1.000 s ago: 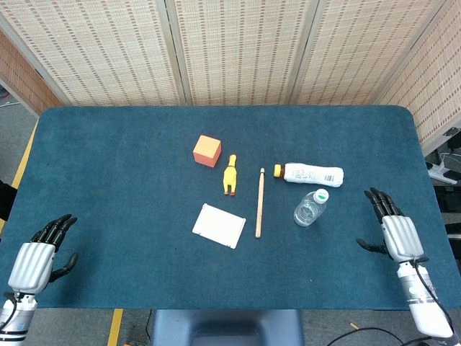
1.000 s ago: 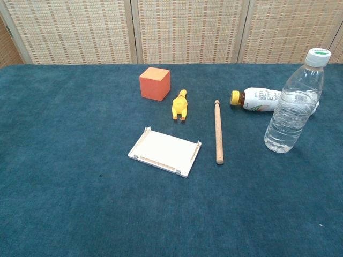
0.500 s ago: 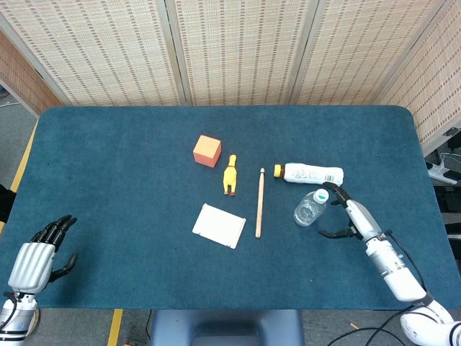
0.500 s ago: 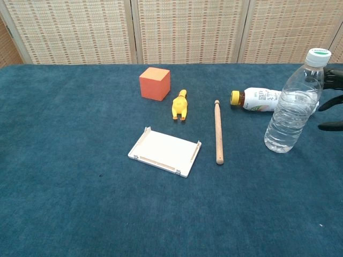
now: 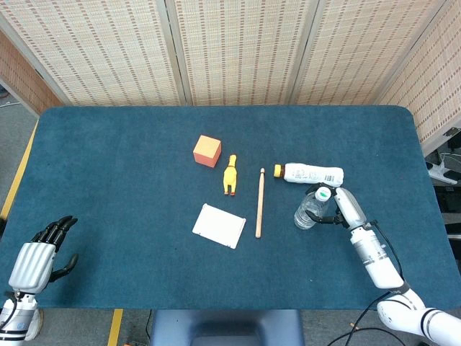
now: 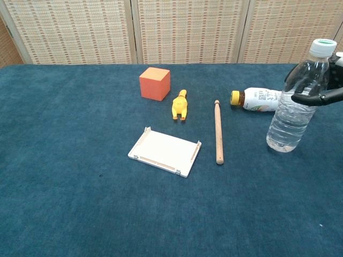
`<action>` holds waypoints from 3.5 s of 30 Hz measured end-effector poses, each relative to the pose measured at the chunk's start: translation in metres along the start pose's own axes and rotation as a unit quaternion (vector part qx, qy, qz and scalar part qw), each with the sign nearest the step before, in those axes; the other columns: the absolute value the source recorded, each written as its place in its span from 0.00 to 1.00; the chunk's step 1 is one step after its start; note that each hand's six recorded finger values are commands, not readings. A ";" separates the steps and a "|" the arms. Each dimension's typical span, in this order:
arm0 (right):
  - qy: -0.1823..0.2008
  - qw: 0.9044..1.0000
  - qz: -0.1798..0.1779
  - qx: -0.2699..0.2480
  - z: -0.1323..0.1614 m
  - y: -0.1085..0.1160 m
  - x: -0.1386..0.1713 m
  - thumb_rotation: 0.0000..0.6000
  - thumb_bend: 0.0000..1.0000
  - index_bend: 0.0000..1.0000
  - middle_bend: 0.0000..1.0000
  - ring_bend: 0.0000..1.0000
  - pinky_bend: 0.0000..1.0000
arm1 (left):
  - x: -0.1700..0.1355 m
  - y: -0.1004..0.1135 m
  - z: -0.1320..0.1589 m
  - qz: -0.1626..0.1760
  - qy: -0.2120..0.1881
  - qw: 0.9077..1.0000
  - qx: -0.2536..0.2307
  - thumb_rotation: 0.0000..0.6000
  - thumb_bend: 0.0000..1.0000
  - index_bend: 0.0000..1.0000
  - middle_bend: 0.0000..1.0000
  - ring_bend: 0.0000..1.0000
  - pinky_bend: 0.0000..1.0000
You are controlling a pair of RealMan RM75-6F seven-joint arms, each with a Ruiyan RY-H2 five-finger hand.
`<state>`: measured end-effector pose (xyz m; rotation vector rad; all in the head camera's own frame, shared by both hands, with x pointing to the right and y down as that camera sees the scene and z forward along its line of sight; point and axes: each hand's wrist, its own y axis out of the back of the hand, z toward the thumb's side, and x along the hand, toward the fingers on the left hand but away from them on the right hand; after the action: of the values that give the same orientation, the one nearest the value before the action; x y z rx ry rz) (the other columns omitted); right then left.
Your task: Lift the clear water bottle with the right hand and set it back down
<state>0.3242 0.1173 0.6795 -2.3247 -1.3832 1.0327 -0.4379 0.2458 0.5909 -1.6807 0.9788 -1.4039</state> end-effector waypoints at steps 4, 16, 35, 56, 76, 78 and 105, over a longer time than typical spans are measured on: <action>0.038 0.997 -0.046 0.051 0.014 0.014 0.001 1.00 0.48 0.81 0.67 0.53 0.66 | 0.000 -0.002 0.002 -0.003 -0.003 1.000 0.002 1.00 0.35 0.12 0.11 0.15 0.33; 0.038 0.884 -0.156 0.440 0.026 0.046 -0.001 1.00 0.48 0.83 0.69 0.55 0.68 | 0.000 -0.002 0.003 -0.003 -0.005 1.000 0.003 1.00 0.35 0.12 0.11 0.15 0.33; 0.078 0.993 -0.014 0.083 0.038 0.021 0.006 1.00 0.48 0.83 0.69 0.55 0.68 | 0.000 -0.002 0.004 -0.006 -0.007 1.000 0.002 1.00 0.35 0.12 0.12 0.15 0.33; 0.066 0.909 -0.103 0.398 0.003 0.050 0.005 1.00 0.48 0.83 0.69 0.55 0.68 | -0.002 0.001 0.003 0.001 -0.006 1.000 -0.002 1.00 0.35 0.13 0.12 0.15 0.33; 0.160 0.975 -0.037 0.146 0.096 0.013 0.016 1.00 0.48 0.83 0.70 0.55 0.68 | -0.002 -0.001 0.004 -0.003 -0.007 1.000 0.002 1.00 0.35 0.13 0.12 0.15 0.33; 0.160 0.980 -0.025 0.120 0.107 0.008 0.020 1.00 0.48 0.83 0.70 0.55 0.68 | -0.002 0.000 0.004 -0.002 -0.006 1.000 0.001 1.00 0.35 0.13 0.12 0.15 0.33; 0.122 0.969 -0.056 0.208 0.078 -0.008 0.016 1.00 0.48 0.83 0.70 0.56 0.68 | -0.001 -0.006 0.005 -0.011 -0.009 1.000 0.010 1.00 0.35 0.13 0.13 0.15 0.33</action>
<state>0.2711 0.1240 0.6205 -1.9659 -1.0698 0.8684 -0.4322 0.2499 0.5944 -1.6914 0.9359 -1.4072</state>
